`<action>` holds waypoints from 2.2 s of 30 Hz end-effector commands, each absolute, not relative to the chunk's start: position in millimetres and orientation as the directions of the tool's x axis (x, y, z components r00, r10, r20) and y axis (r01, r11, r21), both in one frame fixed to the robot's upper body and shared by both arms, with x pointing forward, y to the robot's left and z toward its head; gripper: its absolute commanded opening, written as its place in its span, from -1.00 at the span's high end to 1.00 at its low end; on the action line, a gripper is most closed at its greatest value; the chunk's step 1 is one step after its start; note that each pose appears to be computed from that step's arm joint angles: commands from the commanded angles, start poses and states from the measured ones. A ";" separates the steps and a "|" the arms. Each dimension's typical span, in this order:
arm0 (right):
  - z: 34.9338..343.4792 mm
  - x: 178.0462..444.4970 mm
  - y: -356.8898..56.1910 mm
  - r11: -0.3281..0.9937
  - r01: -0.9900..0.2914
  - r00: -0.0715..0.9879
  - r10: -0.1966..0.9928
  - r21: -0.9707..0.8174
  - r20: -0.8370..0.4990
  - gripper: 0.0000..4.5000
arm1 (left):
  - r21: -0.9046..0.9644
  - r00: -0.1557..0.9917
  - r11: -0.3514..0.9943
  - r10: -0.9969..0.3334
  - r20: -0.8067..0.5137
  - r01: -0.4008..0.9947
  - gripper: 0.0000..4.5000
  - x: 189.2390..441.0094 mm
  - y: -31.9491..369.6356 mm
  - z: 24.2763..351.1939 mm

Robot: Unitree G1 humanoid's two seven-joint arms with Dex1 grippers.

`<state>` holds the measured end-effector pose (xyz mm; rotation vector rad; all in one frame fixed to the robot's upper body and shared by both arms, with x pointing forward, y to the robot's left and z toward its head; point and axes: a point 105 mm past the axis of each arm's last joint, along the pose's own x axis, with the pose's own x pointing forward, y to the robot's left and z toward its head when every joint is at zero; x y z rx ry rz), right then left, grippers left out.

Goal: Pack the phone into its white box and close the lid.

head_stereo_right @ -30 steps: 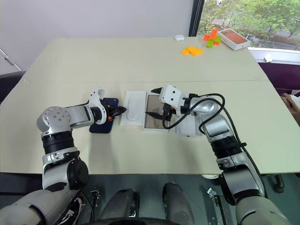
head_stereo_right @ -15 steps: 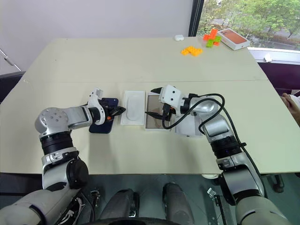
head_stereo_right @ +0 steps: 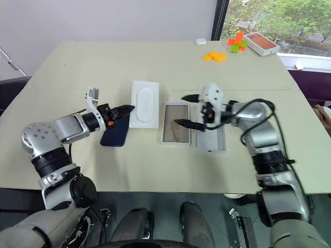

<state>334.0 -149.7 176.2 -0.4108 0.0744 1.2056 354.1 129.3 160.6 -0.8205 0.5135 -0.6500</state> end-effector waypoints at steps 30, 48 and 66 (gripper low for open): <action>182.6 337.3 -177.9 0.354 -0.881 0.447 0.840 -0.313 -0.308 -1.00 | -0.777 0.579 0.526 -0.771 -0.264 0.346 -0.04 342.9 38.2 159.7; 167.6 361.2 -104.8 0.436 -0.819 0.533 0.819 -0.372 -0.212 -0.43 | -0.260 0.767 0.730 -0.639 0.068 0.632 -0.05 365.1 140.7 230.7; 114.2 376.1 -77.7 0.322 -0.747 0.628 0.630 -0.582 -0.457 0.98 | -0.135 0.788 0.781 -0.616 -0.009 0.609 -0.05 350.4 168.4 200.7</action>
